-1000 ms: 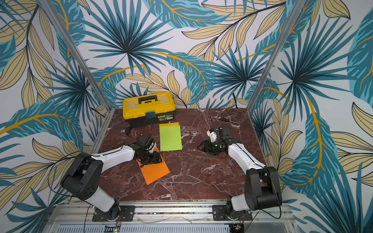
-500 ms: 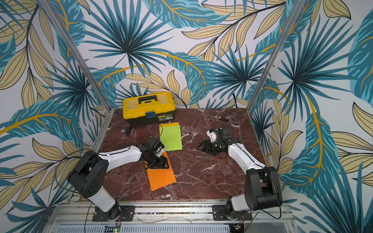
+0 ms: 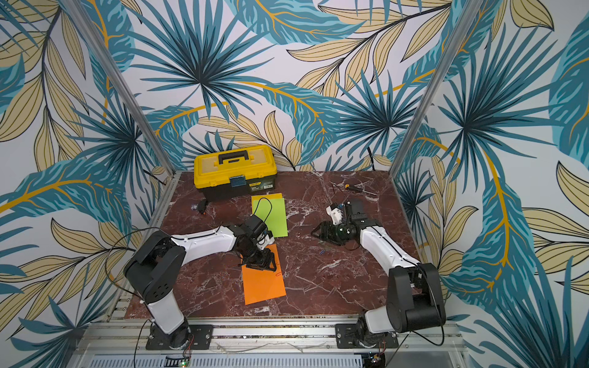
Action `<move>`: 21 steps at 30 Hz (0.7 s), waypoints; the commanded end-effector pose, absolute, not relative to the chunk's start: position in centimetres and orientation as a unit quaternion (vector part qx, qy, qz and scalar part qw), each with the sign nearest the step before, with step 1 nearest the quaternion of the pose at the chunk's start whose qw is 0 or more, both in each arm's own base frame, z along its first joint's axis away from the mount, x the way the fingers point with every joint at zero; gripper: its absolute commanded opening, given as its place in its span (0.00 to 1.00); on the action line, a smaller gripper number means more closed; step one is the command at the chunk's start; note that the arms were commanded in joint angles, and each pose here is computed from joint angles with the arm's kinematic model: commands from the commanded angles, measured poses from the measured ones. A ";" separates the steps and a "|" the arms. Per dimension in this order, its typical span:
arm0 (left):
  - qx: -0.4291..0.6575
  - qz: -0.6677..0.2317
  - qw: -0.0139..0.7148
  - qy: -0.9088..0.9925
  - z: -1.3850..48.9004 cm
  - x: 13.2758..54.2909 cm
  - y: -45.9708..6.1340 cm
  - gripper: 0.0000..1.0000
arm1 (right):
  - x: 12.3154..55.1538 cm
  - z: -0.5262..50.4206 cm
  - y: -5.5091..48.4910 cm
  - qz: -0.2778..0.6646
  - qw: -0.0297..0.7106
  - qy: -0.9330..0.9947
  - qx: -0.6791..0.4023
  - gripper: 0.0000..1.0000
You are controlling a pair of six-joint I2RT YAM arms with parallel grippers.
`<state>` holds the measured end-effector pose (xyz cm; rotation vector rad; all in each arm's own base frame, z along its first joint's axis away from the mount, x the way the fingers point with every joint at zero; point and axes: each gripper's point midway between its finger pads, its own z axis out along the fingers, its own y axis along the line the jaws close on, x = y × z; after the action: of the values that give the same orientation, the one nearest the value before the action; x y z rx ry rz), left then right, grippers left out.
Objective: Unclip the paperclips from the documents
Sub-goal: Move the document to the center of the board.
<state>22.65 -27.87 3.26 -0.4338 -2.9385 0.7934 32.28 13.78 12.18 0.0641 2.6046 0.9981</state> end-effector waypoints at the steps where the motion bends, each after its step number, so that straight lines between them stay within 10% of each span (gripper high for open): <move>1: -0.148 0.210 0.072 -0.964 1.0 20.7 -26.2 0.63 | 31.8 12.5 13.9 0.354 0.178 0.918 0.014 0.59; 21: -0.016 0.218 -0.072 -0.973 6.9 25.6 -19.9 0.72 | 33.0 8.8 20.8 0.320 0.153 0.935 -0.015 0.59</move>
<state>25.27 -21.89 7.40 -0.2125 -3.1765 0.7615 31.62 19.97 8.68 -0.0667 2.7067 0.9722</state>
